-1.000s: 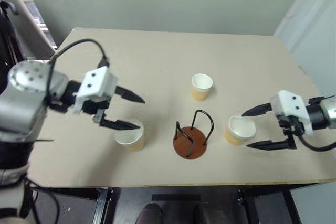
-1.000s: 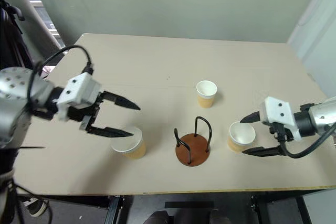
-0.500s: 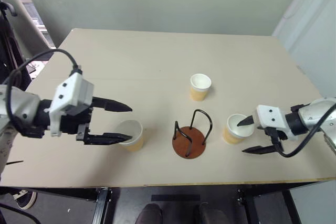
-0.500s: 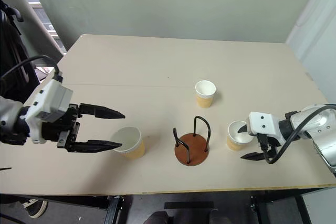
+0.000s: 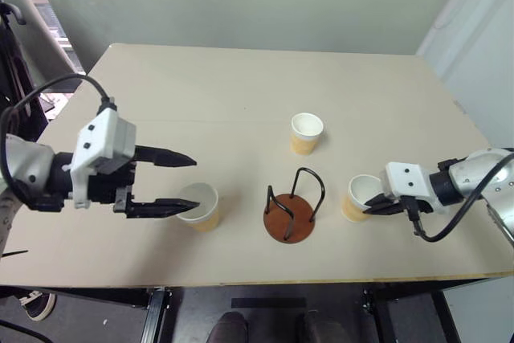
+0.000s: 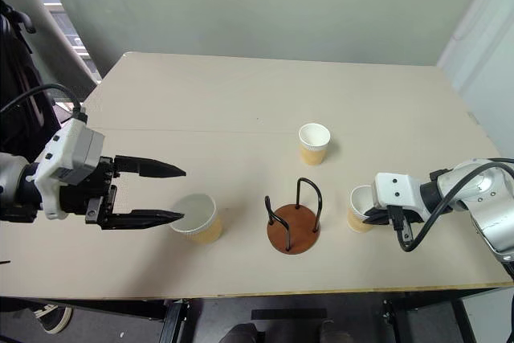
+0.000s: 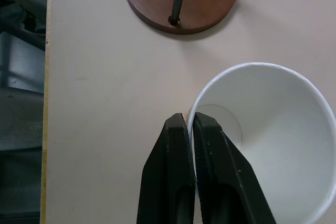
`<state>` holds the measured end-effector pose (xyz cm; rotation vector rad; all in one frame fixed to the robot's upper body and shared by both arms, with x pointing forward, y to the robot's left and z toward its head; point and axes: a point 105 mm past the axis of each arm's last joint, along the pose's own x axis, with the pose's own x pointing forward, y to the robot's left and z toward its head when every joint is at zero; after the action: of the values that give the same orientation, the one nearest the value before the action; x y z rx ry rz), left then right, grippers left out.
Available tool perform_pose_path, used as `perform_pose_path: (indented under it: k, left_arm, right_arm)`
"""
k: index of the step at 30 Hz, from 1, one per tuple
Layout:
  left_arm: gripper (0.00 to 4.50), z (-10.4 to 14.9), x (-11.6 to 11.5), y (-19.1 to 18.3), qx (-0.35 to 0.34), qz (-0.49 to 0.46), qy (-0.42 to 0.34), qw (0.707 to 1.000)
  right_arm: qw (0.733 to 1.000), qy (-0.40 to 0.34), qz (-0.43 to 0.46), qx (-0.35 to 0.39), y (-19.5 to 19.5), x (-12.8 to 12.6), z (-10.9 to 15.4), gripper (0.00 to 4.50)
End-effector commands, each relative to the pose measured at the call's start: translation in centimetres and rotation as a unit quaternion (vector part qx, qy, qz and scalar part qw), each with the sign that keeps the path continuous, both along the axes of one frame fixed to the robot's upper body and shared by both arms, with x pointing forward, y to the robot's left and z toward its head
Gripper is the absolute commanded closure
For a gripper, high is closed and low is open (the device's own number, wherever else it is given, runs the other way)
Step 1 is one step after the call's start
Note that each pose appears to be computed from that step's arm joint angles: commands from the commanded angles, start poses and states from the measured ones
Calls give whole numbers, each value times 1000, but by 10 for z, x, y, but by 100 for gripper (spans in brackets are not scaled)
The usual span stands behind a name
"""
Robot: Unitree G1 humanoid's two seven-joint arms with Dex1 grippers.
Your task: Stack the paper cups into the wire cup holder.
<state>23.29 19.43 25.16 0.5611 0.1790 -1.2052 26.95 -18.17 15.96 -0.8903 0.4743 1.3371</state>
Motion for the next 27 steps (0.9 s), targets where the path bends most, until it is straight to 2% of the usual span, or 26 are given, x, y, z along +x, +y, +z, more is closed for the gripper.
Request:
perform_pose_path:
  k: [1,7,9,12,15,18,27]
  left_arm:
    - [83,11,1,4,12,7,-28,1000]
    - [83,10,3,8,14,14,-29,999]
    - [83,9,4,8,13,15,-28,999]
    - [83,7,5,7,13,15,-27,999]
    - [83,6,6,6,13,16,-26,999]
    - [83,4,6,5,14,17,-26,999]
    - [83,3,1,6,15,28,-23,999]
  right_arm:
    - [998,-33,34,42,6,-4,43,447]
    - [978,-107,118,135,29,-13,130,447]
    - [972,-122,148,139,39,-17,141,447]
    - [962,-114,204,141,60,-27,141,447]
    - [957,-91,244,130,78,-31,126,447]
    - [959,-88,250,106,85,-24,110,447]
    - [954,-77,273,94,91,-24,100,447]
